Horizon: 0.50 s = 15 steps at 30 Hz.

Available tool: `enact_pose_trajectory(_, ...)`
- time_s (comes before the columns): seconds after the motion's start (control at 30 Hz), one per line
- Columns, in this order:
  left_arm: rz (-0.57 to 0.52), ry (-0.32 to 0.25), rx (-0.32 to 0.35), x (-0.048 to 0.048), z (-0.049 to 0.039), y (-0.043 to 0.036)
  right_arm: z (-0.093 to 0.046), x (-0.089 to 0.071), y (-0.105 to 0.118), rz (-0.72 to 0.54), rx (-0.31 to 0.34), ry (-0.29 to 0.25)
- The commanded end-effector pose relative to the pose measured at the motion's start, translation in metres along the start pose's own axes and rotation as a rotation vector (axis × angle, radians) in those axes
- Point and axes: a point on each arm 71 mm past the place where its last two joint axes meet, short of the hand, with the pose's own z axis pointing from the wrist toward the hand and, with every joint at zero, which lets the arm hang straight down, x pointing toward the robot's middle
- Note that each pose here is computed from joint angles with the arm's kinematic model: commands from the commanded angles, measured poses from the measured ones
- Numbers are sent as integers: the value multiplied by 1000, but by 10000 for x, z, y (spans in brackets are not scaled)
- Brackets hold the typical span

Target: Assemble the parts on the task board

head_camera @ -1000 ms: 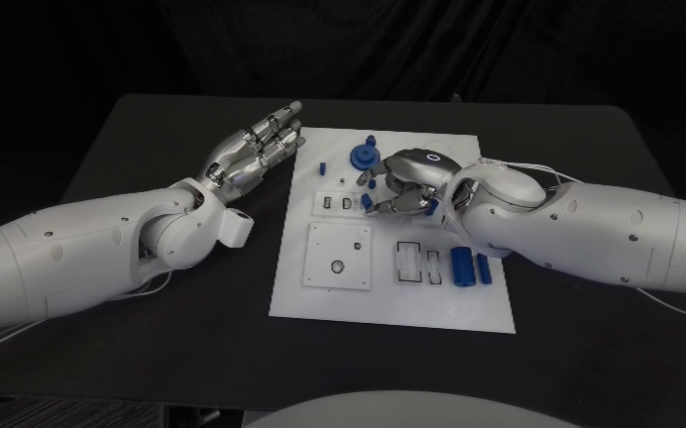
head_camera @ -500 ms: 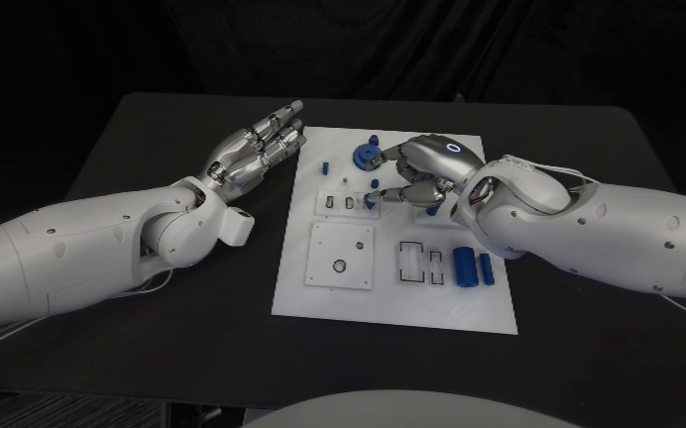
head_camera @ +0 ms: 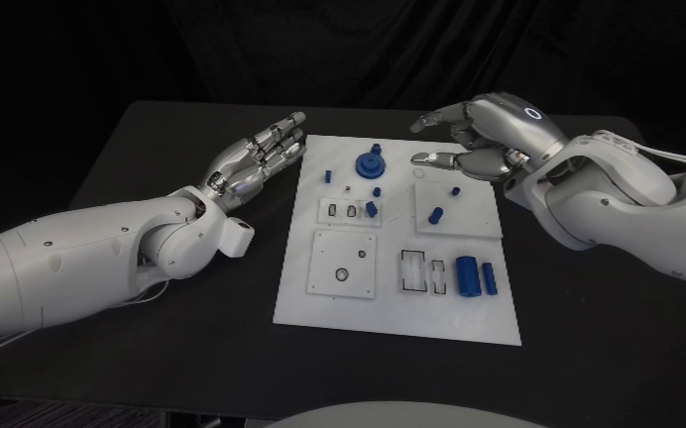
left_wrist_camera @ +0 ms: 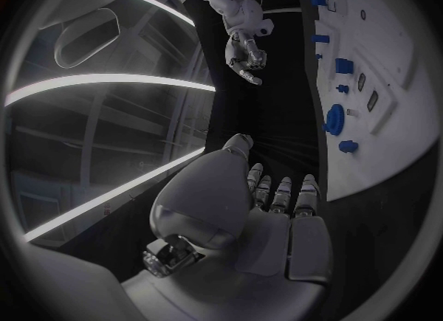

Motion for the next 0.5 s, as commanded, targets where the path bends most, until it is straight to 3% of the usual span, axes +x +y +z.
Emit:
enact_pose_trajectory(0.03, 154, 31, 24, 56, -15, -29, -71, -72, -84, -16, 47, -30)
enact_pose_trajectory(0.3, 389, 52, -31, 66, -14, -19, -215, -80, -352, -43, 155, -4)
enact_pose_trajectory(0.5, 504, 48, -85, 4, 71, 40, -263, -5, -485, -53, 202, 23)
